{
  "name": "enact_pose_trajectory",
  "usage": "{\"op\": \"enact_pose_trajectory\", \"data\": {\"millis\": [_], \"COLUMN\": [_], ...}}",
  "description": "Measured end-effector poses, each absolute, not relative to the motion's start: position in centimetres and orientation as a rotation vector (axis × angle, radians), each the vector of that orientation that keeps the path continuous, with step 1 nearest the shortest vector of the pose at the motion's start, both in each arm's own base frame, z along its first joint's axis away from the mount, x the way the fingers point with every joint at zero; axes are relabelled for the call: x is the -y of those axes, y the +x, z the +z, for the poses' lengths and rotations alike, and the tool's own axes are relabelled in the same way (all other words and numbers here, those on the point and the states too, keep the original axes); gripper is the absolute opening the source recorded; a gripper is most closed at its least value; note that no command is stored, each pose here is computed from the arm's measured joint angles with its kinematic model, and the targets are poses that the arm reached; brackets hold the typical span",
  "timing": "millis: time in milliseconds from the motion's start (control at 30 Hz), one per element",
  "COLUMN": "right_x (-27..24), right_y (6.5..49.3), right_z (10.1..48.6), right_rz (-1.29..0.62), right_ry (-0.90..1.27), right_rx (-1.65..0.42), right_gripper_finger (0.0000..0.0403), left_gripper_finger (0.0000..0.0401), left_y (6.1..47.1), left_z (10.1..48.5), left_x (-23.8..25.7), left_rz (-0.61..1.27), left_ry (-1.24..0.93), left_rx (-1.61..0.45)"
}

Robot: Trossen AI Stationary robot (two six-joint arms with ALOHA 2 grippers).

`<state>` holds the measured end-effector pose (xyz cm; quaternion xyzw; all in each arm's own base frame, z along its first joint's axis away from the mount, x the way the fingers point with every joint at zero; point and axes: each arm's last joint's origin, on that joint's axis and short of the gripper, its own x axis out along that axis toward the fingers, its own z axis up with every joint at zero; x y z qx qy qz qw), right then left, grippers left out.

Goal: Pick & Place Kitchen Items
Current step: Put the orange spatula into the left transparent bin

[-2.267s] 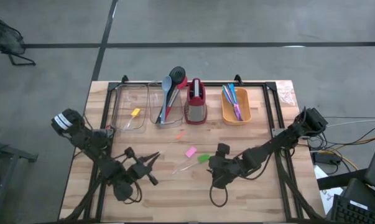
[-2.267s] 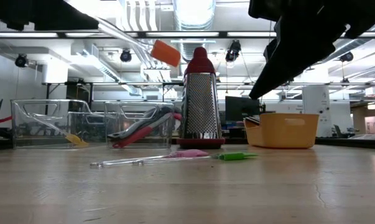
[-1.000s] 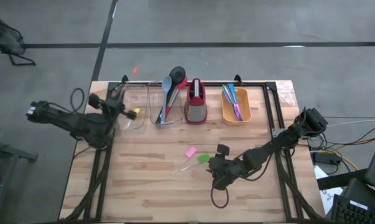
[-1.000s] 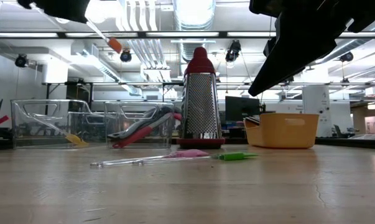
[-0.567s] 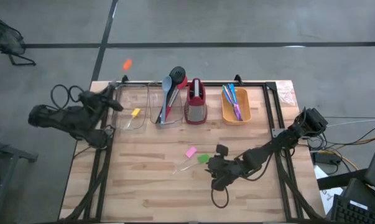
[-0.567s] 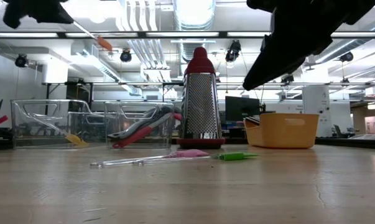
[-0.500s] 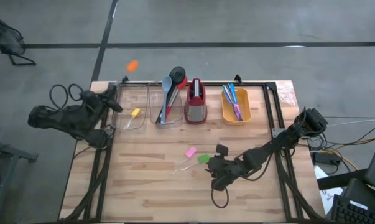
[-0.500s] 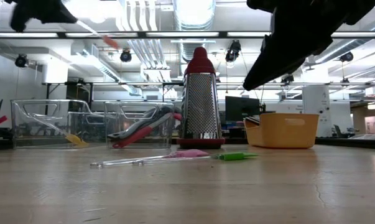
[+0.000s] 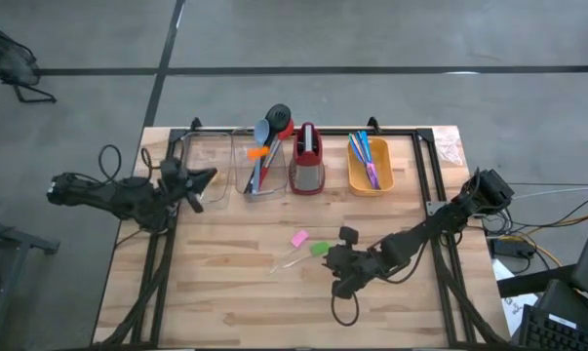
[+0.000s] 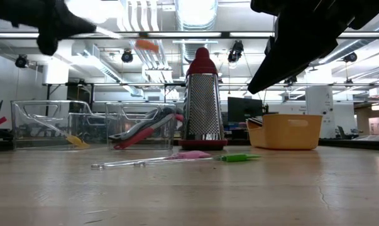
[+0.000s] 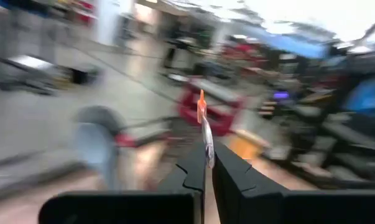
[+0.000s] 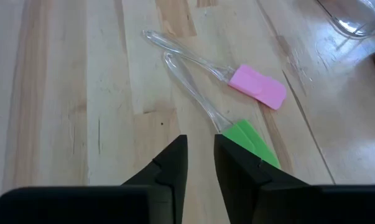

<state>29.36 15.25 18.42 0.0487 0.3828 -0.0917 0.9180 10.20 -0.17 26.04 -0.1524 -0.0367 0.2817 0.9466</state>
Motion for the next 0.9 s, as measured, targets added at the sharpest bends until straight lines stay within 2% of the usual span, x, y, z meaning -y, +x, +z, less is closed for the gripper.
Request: {"op": "enact_pose_trajectory", "data": {"millis": [233,367,633,900], "right_x": [-15.2,-15.1,-15.2,-15.2], "right_y": [29.3,29.3,29.4,29.3], "right_z": [18.4,18.3,18.3,18.1], "right_rz": [-0.189,-0.21,-0.202,-0.202], "right_ry": [0.099,0.088,0.101,0.096], "right_rx": [-0.789,-0.78,-0.753,-0.756], "right_gripper_finger": [0.006,0.0054,0.0048,0.007], "left_gripper_finger": [0.0013,0.0016,0.0022,0.0022], "left_y": [8.6,7.9,8.2,8.4], "left_z": [22.9,21.2,18.7,17.0], "left_x": [-0.7,-1.0,-0.9,-0.9], "left_rz": [0.882,1.041,1.088,1.091], "left_ry": [-0.21,-0.25,-0.166,-0.135], "left_rx": [-0.035,-0.06,-0.198,-0.275]}}
